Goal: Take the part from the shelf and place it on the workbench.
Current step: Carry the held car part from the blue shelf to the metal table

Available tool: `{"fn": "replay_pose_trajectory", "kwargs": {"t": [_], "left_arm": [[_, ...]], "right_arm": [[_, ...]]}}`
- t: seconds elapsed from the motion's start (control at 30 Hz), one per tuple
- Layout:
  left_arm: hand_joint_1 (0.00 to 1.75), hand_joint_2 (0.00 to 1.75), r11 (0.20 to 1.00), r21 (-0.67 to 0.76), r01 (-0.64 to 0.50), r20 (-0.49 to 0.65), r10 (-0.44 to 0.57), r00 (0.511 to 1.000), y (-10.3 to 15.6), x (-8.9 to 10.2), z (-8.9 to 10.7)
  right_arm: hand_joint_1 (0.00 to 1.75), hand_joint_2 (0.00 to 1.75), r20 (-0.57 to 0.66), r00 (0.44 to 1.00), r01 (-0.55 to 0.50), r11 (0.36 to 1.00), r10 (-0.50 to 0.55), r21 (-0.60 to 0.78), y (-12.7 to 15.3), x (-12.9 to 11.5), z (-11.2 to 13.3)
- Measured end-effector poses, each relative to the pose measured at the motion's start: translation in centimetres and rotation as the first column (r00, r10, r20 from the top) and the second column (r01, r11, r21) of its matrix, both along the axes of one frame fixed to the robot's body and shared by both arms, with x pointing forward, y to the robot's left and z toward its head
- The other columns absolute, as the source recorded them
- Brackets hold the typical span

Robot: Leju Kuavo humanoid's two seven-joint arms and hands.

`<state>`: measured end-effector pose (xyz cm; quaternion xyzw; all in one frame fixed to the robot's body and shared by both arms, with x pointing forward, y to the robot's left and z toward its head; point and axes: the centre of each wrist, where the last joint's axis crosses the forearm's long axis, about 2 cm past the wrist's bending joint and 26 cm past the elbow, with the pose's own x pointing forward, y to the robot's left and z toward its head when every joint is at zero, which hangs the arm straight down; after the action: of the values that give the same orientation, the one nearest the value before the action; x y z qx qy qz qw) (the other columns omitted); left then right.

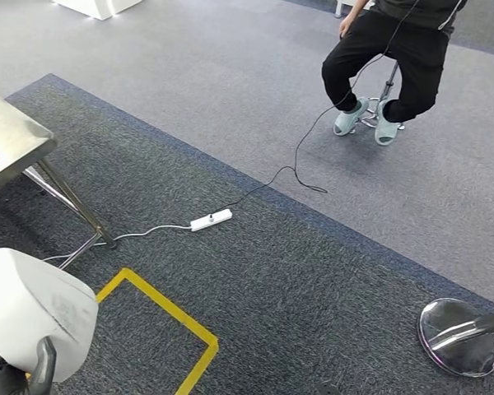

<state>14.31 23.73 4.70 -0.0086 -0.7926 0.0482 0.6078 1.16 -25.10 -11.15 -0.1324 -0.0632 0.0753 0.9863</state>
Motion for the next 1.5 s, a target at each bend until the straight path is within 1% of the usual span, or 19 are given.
{"fn": "replay_pose_trajectory", "kwargs": {"t": [0.17,0.3,0.37,0.57,1.0,1.3,1.5], "left_arm": [[1.75,1.75,1.0,-0.02,-0.002,-0.015,0.002,1.0,0.0,0.0,0.0],[1.75,1.75,0.984,-0.174,-0.044,-0.12,0.023,0.993,0.4,0.4,0.1],[1.75,1.75,0.976,-0.206,-0.069,-0.138,0.041,0.99,0.8,0.5,0.1],[1.75,1.75,0.968,-0.23,-0.101,-0.145,0.069,0.987,1.1,0.5,0.1],[1.75,1.75,0.963,-0.229,-0.145,-0.162,0.109,0.981,1.6,0.4,0.0],[1.75,1.75,0.959,-0.239,-0.151,-0.167,0.113,0.979,1.6,0.6,0.1],[1.75,1.75,0.957,-0.259,-0.132,-0.159,0.092,0.983,1.7,0.5,0.1]], "right_arm": [[0.0,0.0,-0.002,1.0,-0.002,1.0,0.002,-0.001,0.0,-0.1,0.0],[0.0,0.0,-0.003,1.0,-0.028,1.0,0.028,0.004,0.0,0.0,0.0],[0.0,0.0,-0.005,0.999,-0.035,0.999,0.035,0.006,0.0,0.0,0.0],[0.0,0.0,-0.004,0.999,-0.042,0.999,0.042,0.005,0.0,0.2,0.0],[0.0,0.0,-0.001,0.999,-0.046,0.999,0.046,0.004,0.0,0.4,0.0],[0.0,0.0,-0.006,0.999,-0.041,0.999,0.041,0.003,0.0,0.3,0.0],[0.0,0.0,0.004,0.999,-0.042,0.999,0.042,0.004,0.0,0.7,0.0]]}}
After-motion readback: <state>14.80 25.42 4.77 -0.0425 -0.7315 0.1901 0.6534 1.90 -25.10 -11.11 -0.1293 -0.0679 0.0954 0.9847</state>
